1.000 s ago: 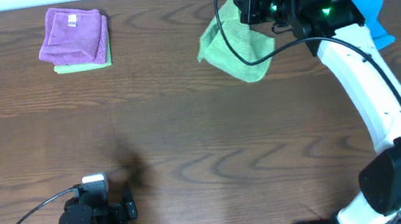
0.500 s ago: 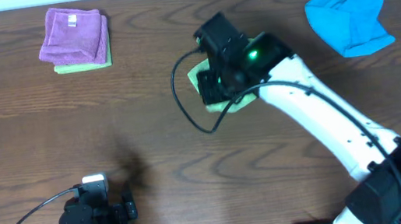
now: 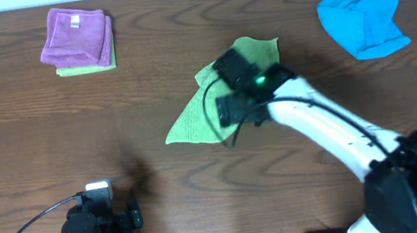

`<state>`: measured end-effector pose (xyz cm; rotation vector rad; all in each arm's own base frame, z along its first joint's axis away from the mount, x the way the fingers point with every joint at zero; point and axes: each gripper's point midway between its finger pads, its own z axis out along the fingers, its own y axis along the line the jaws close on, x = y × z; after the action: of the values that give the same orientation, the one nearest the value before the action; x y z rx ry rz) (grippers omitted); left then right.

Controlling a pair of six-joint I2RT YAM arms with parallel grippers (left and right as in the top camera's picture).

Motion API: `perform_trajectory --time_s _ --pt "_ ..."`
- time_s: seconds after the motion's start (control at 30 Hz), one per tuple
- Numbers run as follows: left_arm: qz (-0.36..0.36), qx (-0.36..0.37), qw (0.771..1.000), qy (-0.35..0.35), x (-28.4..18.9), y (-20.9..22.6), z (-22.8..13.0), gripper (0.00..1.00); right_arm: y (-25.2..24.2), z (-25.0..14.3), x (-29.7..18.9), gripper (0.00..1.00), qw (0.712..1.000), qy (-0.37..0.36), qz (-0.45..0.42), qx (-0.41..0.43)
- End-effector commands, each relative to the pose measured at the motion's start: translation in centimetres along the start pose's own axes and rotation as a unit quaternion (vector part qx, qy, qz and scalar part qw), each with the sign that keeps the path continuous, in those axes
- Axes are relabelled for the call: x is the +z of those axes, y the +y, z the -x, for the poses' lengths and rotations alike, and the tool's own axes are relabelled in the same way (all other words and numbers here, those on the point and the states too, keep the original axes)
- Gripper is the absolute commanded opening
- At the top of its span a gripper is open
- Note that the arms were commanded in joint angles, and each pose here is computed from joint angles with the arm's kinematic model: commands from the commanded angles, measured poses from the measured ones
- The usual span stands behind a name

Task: Fold the cloth
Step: 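Lift the green cloth with the right gripper and drag it toward table center, then lower the green cloth onto the table center and release the right gripper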

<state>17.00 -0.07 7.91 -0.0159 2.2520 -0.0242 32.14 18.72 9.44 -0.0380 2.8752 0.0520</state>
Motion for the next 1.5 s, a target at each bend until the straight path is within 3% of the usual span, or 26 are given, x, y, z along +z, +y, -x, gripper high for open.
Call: perform_trajectory --time_s 0.0,0.13,0.43,0.67,1.03,1.37,1.47 --pt "0.003 -0.003 1.000 0.030 0.2 0.1 -1.7 0.95 -3.3 4.2 -1.9 0.99 0.997 -0.063 0.007 -0.037" --pt "0.003 -0.003 1.000 0.030 0.2 0.1 -1.7 0.95 -4.4 6.6 -0.4 0.99 0.990 -0.067 0.084 -0.092" --pt "0.003 -0.003 1.000 0.030 0.2 0.1 -1.7 0.95 -8.7 8.3 2.6 0.96 0.980 -0.066 0.129 -0.139" --pt "0.003 -0.003 1.000 0.030 0.2 0.1 -1.7 0.95 -10.5 10.0 6.4 0.91 0.980 -0.055 0.157 -0.111" --pt "0.003 -0.003 1.000 0.030 0.2 0.1 -1.7 0.95 -12.1 17.1 7.7 0.85 0.973 -0.091 0.199 -0.070" --pt "0.003 -0.003 1.000 0.030 0.2 0.1 -1.7 0.95 -11.7 17.9 11.1 0.78 0.970 -0.076 0.229 -0.029" --pt "0.003 -0.003 1.000 0.030 0.2 0.1 -1.7 0.95 -11.7 17.9 11.5 0.69 0.971 -0.075 0.228 -0.025"
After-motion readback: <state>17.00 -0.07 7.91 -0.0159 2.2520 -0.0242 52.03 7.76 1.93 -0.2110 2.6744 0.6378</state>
